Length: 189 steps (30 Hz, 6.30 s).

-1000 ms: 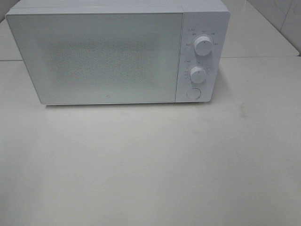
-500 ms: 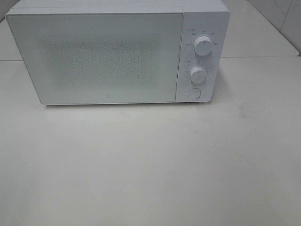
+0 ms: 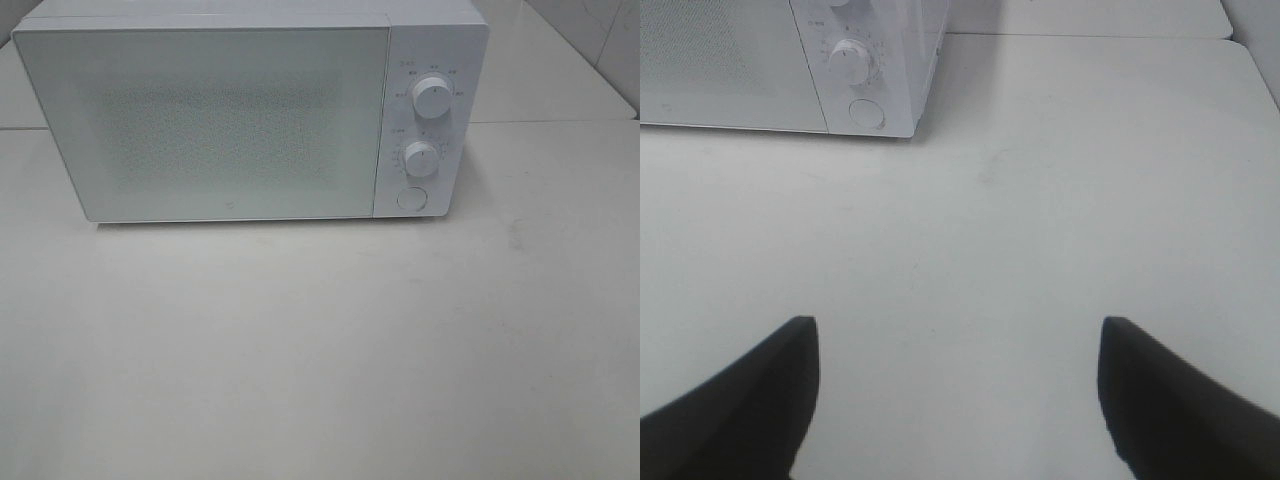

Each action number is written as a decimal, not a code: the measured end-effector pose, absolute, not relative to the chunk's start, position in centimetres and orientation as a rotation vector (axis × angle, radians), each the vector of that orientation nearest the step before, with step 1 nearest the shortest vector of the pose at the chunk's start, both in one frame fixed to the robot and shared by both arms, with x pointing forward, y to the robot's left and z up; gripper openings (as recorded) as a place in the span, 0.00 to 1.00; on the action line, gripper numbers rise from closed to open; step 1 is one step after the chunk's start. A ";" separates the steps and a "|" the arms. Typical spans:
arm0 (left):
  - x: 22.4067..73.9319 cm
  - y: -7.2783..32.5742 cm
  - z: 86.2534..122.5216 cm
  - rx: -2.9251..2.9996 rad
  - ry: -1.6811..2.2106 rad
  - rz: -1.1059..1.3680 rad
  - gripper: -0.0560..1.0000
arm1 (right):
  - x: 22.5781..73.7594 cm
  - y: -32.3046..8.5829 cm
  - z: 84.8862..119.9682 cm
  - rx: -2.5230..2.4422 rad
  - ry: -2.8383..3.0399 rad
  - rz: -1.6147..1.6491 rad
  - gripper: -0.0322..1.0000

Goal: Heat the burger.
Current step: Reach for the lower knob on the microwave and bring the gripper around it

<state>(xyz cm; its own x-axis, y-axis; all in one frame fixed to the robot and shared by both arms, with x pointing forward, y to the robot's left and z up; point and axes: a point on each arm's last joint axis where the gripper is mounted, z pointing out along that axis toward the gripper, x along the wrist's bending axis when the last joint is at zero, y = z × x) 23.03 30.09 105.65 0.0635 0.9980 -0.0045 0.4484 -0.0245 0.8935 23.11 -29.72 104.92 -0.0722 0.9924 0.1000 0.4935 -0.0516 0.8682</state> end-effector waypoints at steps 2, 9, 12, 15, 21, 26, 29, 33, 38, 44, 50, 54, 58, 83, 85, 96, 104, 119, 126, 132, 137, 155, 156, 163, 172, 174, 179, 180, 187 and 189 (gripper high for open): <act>23.0 30.1 105.7 1.580 1.487 0.912 0.99 | 23.1 -29.7 104.9 1.597 1.619 1.053 0.76; 23.0 30.1 105.7 1.580 1.487 0.912 0.99 | 23.1 -29.7 104.9 1.597 1.619 1.053 0.76; 23.0 30.1 105.7 1.580 1.487 0.912 0.99 | 23.1 -29.7 104.9 1.597 1.619 1.053 0.76; 23.0 30.1 105.7 1.580 1.487 0.912 0.99 | 23.1 -29.7 104.9 1.597 1.619 1.053 0.76; 23.0 30.1 105.7 1.580 1.487 0.912 0.99 | 23.1 -29.7 104.9 1.597 1.619 1.053 0.76; 23.0 30.1 105.7 1.580 1.487 0.912 0.99 | 23.1 -29.7 104.9 1.597 1.619 1.053 0.76; 23.0 30.1 105.7 1.580 1.487 0.912 0.99 | 23.1 -29.7 104.9 1.597 1.619 1.053 0.76; 23.0 30.1 105.7 1.580 1.487 0.912 0.99 | 23.1 -29.7 104.9 1.597 1.619 1.053 0.76; 23.0 30.1 105.7 1.580 1.487 0.912 0.99 | 23.5 -29.7 105.4 1.590 1.610 1.064 0.76; 23.0 30.1 105.7 1.580 1.487 0.912 0.99 | 25.6 -29.5 106.6 1.574 1.588 1.083 0.76; 23.0 30.1 105.7 1.580 1.487 0.912 0.99 | 28.7 -29.2 106.0 1.577 1.582 1.084 0.76; 23.0 30.1 105.7 1.580 1.487 0.912 0.99 | 29.9 -29.1 105.1 1.582 1.584 1.080 0.76; 23.0 30.1 105.7 1.580 1.487 0.912 0.99 | 31.6 -28.9 103.5 1.600 1.592 1.070 0.76; 23.0 30.1 105.7 1.580 1.487 0.912 0.99 | 39.7 -28.3 99.9 1.629 1.474 1.151 0.76; 23.0 30.1 105.7 1.580 1.487 0.912 0.99 | 40.3 -28.2 99.5 1.632 1.476 1.147 0.76; 23.0 30.1 105.7 1.580 1.487 0.912 0.99 | 43.0 -28.1 96.2 1.566 1.497 1.104 0.76; 23.0 30.1 105.7 1.580 1.487 0.912 0.99 | 44.1 -25.4 93.7 1.454 1.543 1.064 0.76; 23.0 30.1 105.7 1.580 1.487 0.912 0.99 | 43.0 -20.6 91.0 1.352 1.493 1.031 0.76; 23.0 30.1 105.7 1.580 1.487 0.912 0.99 | 42.0 -18.5 89.6 1.347 1.561 1.002 0.76; 23.0 30.1 105.7 1.580 1.487 0.912 0.99 | 43.2 -17.0 89.4 1.365 1.533 1.014 0.76; 23.0 30.1 105.7 1.580 1.487 0.912 0.99 | 44.0 -15.9 89.5 1.364 1.517 1.041 0.76; 23.0 30.1 105.7 1.580 1.487 0.912 0.99 | 47.6 -15.8 91.1 1.395 1.374 1.100 0.76; 23.0 30.1 105.7 1.580 1.487 0.912 0.99 | 48.2 -15.9 91.4 1.387 1.363 1.112 0.76; 23.0 30.1 105.7 1.580 1.487 0.912 0.99 | 50.0 -15.4 90.6 1.351 1.381 1.107 0.76; 23.0 30.1 105.7 1.580 1.487 0.912 0.99 | 51.6 -13.9 89.8 1.318 1.398 1.098 0.77; 23.0 30.1 105.7 1.580 1.487 0.912 0.99 | 52.1 -13.6 89.6 1.312 1.398 1.098 0.77; 23.0 30.1 105.7 1.580 1.487 0.912 0.99 | 53.1 -13.1 89.1 1.314 1.386 1.099 0.77; 23.0 30.1 105.7 1.580 1.487 0.912 0.99 | 53.7 -13.1 89.0 1.320 1.371 1.099 0.77; 23.0 30.1 105.7 1.580 1.487 0.912 0.99 | 55.2 -12.6 88.9 1.330 1.332 1.110 0.77; 23.0 30.1 105.7 1.580 1.487 0.912 0.99 | 55.2 -12.6 88.7 1.331 1.333 1.108 0.77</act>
